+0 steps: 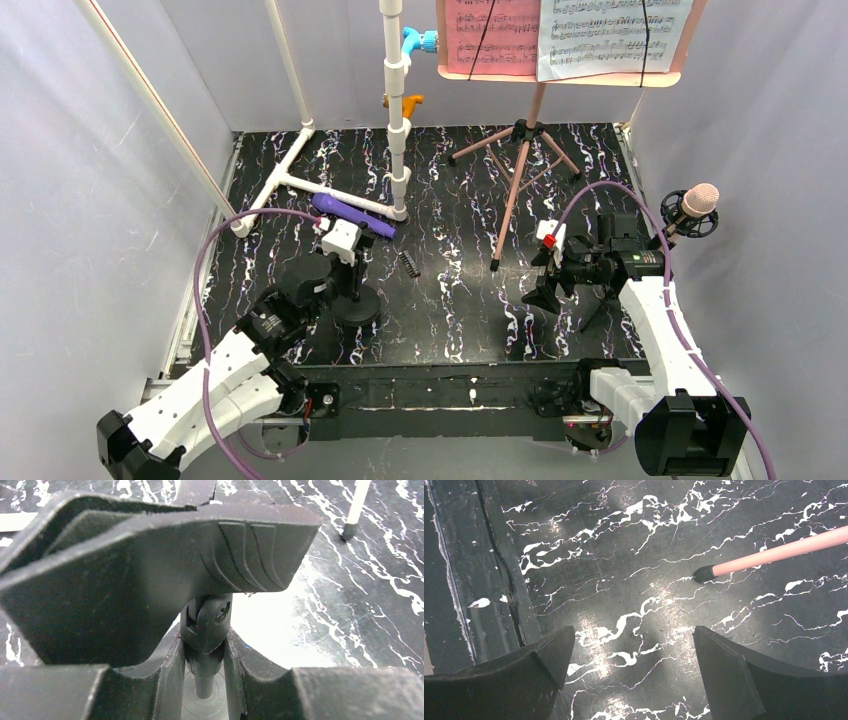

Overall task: Pack up the instrument practice props
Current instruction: Place the microphone stand at the center of the board.

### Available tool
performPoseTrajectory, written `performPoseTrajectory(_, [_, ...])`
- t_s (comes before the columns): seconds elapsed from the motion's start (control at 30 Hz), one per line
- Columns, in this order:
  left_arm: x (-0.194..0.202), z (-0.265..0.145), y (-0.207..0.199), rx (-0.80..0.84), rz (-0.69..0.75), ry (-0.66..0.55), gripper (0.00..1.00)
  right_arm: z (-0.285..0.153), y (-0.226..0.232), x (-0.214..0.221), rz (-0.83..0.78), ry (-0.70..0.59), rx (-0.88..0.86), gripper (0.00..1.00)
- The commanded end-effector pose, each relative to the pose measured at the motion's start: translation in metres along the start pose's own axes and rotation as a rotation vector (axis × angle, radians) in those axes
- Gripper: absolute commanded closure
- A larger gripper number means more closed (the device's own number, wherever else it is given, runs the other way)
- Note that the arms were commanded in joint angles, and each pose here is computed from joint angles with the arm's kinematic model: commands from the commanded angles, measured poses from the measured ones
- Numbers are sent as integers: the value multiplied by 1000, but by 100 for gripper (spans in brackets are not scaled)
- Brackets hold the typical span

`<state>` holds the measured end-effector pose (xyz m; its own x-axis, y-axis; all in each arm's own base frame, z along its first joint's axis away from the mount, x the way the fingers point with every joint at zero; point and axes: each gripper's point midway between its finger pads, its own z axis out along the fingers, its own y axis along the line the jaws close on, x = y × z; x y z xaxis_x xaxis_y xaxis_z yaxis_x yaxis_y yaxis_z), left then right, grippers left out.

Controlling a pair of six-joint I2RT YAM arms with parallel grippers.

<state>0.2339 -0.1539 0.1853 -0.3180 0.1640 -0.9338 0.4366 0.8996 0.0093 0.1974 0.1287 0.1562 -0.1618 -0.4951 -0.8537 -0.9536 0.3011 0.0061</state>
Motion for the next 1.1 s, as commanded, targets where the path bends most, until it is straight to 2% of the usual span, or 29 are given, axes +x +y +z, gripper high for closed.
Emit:
performPoseTrajectory(0.0, [-34,-7,21,-68,-79,-94,100,2,-2,0,-5,-10,2,2])
performPoseTrajectory(0.8, [-32,15,97,-277,-295,-129,100,1,-2,0,-12,-11,8,2])
performPoseTrajectory(1.07, [-34,24,135,-437,-296,-154,100,1,-2,-1,-12,-12,9,2])
